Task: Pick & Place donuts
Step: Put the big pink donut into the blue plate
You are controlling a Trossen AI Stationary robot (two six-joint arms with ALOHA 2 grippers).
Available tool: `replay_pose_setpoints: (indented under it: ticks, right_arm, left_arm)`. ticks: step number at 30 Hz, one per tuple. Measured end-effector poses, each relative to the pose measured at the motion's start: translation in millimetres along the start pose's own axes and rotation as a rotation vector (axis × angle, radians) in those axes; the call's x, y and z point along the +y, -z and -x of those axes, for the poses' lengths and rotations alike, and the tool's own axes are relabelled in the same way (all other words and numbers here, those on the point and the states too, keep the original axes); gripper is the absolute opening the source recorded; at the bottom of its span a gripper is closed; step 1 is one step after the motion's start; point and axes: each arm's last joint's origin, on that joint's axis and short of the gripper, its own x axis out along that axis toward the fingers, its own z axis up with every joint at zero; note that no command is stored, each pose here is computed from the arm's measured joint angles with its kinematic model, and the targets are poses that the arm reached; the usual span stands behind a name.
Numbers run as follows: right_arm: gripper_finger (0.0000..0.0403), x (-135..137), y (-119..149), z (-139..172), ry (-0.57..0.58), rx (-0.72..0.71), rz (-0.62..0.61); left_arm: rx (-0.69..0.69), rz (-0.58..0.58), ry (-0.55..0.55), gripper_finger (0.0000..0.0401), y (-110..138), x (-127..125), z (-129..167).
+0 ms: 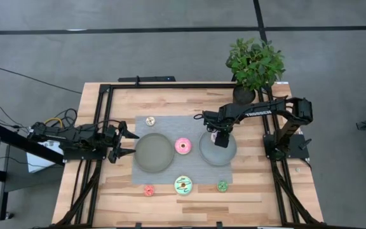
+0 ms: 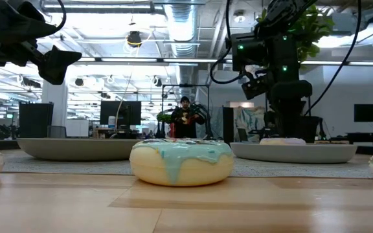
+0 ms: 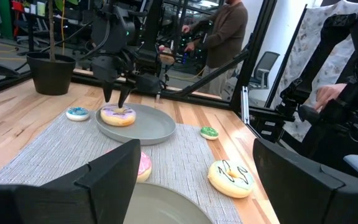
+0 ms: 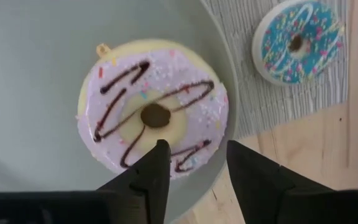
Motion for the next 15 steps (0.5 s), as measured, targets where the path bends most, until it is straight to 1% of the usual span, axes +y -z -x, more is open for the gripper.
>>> replay_pose_setpoints:
  ticks: [4, 7, 15]
  right_arm:
    - [0.0138, 0, 2, 2, 0.001, 0.009, -0.005]
    - [0.0134, 4, 4, 7, 0.0, -0.01, 0.004]
    - [0.0134, 24, 12, 37, -0.018, -0.124, 0.016]
  left_arm:
    - [0.0, 0.0, 0.0, 0.0304, 0, 0, 0]
    - [0.0, 0.0, 0.0, 0.0304, 0, 0, 0]
    - [-0.003, 0.0, -0.001, 0.0304, 0, 0, 0]
